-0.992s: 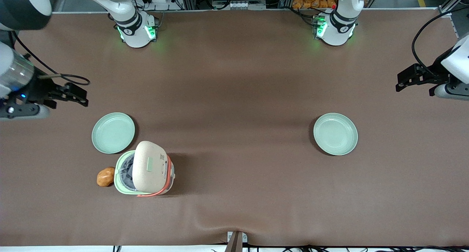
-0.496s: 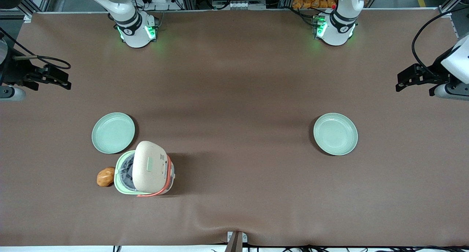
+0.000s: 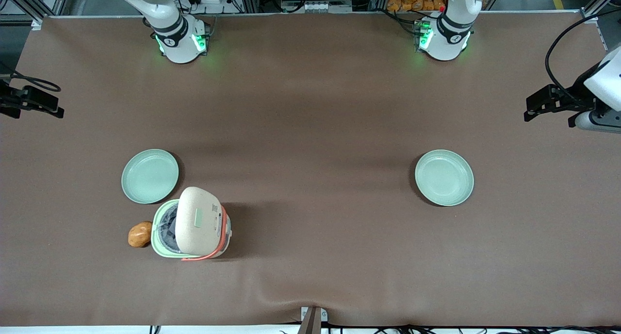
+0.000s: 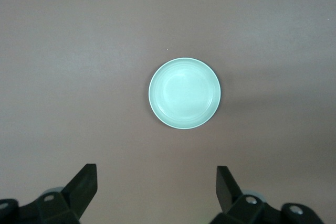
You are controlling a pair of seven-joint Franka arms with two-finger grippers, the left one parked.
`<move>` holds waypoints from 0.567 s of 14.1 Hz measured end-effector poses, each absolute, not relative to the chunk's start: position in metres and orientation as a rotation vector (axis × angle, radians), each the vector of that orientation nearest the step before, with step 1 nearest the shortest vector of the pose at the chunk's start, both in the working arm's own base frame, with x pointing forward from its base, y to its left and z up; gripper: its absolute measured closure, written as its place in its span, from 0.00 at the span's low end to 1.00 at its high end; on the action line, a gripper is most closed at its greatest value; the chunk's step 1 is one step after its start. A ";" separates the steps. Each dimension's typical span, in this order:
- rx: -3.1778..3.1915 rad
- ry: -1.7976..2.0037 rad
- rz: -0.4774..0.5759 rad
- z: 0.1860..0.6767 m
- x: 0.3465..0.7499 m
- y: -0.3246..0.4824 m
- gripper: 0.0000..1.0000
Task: Press rice cooker button with right arm
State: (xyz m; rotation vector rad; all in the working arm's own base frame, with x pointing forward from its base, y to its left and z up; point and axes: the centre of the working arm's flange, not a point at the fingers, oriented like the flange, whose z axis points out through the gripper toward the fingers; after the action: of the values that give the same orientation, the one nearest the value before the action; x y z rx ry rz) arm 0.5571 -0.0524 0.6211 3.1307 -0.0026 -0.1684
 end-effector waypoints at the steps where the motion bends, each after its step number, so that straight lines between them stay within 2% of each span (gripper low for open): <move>1: 3.123 0.001 -0.173 0.620 0.557 -0.052 0.00; 8: 3.119 0.010 -0.173 0.620 0.557 -0.048 0.00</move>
State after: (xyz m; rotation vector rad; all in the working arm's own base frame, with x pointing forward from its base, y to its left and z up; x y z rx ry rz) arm 0.5575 -0.0483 0.6196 3.1194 0.0101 -0.1729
